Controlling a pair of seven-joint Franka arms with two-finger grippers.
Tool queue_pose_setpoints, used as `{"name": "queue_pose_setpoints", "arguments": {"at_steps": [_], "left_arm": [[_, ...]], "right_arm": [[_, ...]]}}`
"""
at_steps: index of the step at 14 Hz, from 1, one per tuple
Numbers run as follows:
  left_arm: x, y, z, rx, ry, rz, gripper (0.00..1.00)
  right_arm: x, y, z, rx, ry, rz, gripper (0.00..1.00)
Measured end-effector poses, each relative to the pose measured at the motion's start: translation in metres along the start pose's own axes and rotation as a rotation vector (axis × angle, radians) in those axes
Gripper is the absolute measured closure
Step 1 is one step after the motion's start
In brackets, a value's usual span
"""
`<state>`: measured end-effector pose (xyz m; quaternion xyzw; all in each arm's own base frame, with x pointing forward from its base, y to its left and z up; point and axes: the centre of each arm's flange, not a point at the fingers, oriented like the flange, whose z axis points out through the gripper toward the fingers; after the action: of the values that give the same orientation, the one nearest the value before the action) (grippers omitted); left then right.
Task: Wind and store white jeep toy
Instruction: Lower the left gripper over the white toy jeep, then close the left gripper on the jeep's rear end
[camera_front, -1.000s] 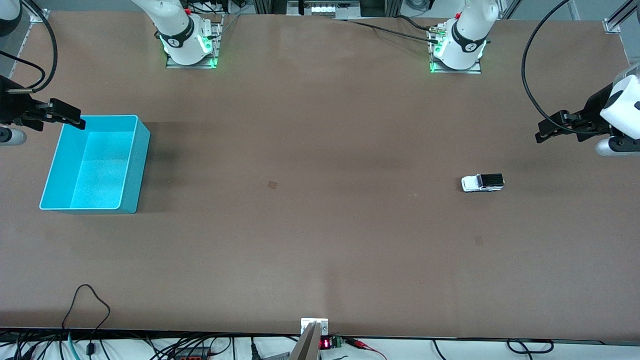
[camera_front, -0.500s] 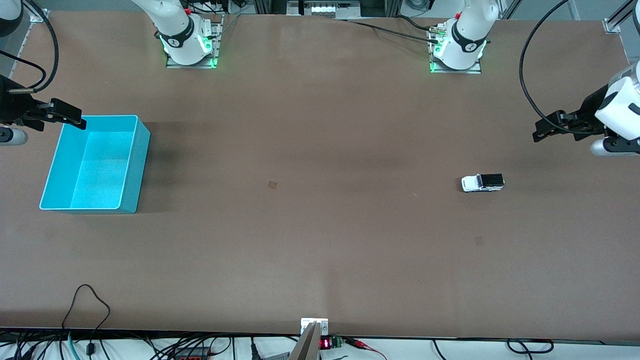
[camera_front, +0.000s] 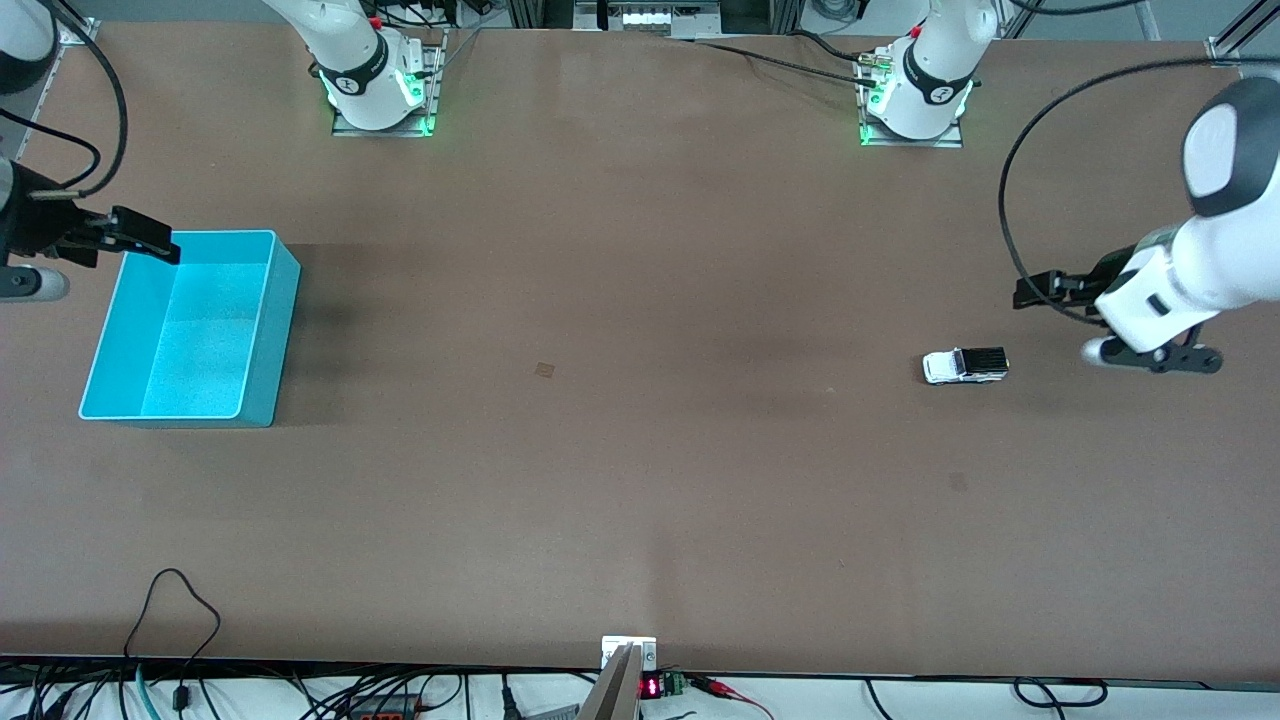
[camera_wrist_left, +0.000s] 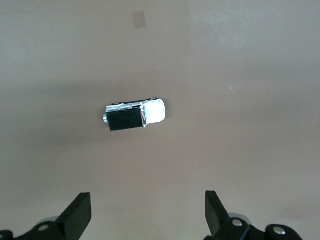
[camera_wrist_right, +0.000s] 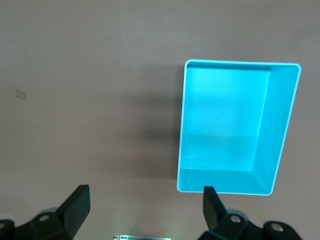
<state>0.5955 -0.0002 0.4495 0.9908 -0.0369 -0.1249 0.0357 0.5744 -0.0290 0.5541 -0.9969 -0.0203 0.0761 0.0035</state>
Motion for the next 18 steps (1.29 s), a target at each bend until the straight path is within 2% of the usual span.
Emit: {"name": "queue_pose_setpoints", "arguments": {"at_steps": [4, 7, 10, 13, 15, 18], "left_arm": [[0.032, -0.004, 0.065, -0.011, -0.038, 0.061, 0.00], [0.032, -0.007, 0.105, 0.001, -0.055, 0.212, 0.00], [0.026, 0.002, 0.135, 0.073, -0.112, 0.465, 0.00], [0.030, 0.011, 0.143, 0.117, -0.086, 0.780, 0.00], [0.030, 0.005, 0.162, 0.120, -0.065, 0.996, 0.00], [0.023, -0.012, 0.195, 0.095, -0.080, 1.183, 0.00]], "right_arm": [[0.016, 0.003, 0.044, 0.005, -0.116, 0.006, 0.00], [0.015, 0.005, 0.051, 0.009, -0.156, 0.009, 0.00], [0.012, 0.004, 0.052, 0.011, -0.179, 0.010, 0.00], [0.010, 0.005, 0.052, 0.012, -0.189, 0.010, 0.00], [0.010, 0.005, 0.053, 0.012, -0.190, 0.010, 0.00], [0.010, 0.005, 0.053, 0.012, -0.192, 0.010, 0.00]]}}
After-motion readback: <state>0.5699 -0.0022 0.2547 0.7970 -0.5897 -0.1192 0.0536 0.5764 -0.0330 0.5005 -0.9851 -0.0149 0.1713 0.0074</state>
